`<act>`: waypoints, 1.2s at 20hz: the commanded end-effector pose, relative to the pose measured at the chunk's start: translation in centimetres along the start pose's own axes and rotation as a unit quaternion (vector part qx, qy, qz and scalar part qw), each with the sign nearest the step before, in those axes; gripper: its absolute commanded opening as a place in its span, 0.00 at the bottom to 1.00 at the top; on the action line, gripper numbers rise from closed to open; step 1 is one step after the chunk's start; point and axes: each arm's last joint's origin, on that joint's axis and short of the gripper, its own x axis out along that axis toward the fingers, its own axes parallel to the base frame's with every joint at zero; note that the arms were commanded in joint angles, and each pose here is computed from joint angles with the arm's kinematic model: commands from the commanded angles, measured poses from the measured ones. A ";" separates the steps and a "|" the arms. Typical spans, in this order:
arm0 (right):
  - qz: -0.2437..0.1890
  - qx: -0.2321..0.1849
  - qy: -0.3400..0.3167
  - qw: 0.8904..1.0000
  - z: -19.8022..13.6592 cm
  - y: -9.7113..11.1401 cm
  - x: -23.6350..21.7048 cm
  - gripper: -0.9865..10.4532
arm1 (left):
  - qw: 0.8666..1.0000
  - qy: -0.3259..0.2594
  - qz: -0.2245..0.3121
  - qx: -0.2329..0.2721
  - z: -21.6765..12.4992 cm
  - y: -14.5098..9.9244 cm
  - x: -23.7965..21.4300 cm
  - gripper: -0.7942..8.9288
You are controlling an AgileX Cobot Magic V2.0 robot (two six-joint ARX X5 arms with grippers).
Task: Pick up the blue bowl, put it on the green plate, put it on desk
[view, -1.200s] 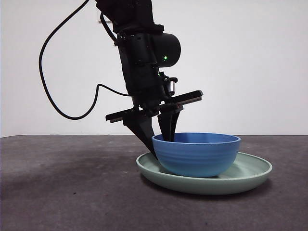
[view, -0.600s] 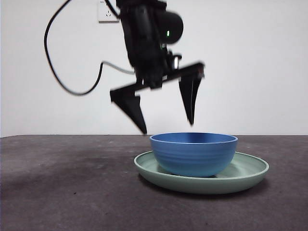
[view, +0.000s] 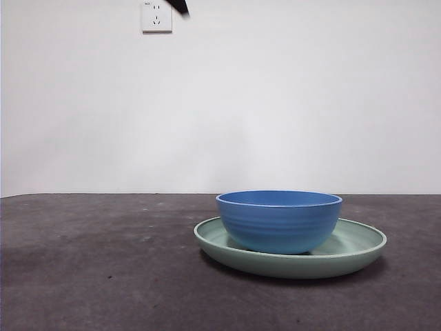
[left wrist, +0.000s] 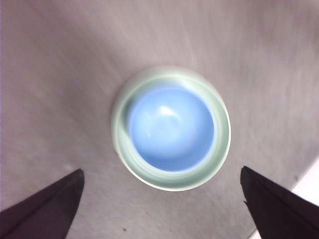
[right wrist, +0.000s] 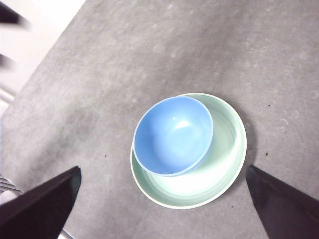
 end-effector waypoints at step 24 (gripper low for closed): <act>-0.102 0.060 0.206 0.971 0.1 -4.5 8.4 0.59 | 0.976 -0.214 -0.017 -0.025 -27.4 1.1 -10.2 0.59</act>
